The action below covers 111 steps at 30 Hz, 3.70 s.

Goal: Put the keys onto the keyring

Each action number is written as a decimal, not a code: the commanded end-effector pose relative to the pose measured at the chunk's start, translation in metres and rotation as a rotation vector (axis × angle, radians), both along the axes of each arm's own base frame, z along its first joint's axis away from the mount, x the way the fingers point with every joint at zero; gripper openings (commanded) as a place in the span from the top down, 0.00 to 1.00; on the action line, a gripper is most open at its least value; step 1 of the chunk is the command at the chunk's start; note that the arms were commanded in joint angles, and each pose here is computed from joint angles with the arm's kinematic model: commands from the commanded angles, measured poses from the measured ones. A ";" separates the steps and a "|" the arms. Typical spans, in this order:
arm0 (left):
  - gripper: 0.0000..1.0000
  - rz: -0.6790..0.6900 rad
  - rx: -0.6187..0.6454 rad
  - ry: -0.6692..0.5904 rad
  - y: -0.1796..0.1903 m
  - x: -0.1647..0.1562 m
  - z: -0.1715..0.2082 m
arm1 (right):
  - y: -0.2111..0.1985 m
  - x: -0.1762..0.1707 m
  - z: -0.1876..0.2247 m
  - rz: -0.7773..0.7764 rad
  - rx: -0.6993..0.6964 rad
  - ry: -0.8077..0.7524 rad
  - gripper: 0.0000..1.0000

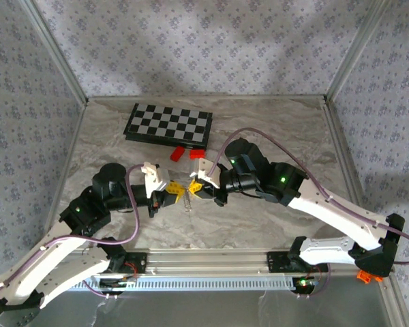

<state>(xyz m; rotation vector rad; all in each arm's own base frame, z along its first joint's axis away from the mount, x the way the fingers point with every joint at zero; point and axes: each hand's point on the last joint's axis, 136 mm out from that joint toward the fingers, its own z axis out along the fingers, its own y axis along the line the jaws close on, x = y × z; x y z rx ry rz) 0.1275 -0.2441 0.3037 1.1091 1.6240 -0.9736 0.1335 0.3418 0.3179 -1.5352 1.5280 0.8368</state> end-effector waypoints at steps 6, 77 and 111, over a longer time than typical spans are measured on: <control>1.00 -0.012 -0.027 -0.050 -0.001 -0.001 0.020 | 0.004 -0.006 0.018 0.027 0.068 -0.044 1.00; 1.00 -0.028 -0.080 -0.039 -0.004 -0.006 0.029 | -0.008 -0.009 0.003 0.000 0.045 -0.333 1.00; 1.00 0.054 -0.387 -0.150 0.001 0.004 0.063 | -0.033 0.012 0.065 -0.088 0.424 -0.076 0.64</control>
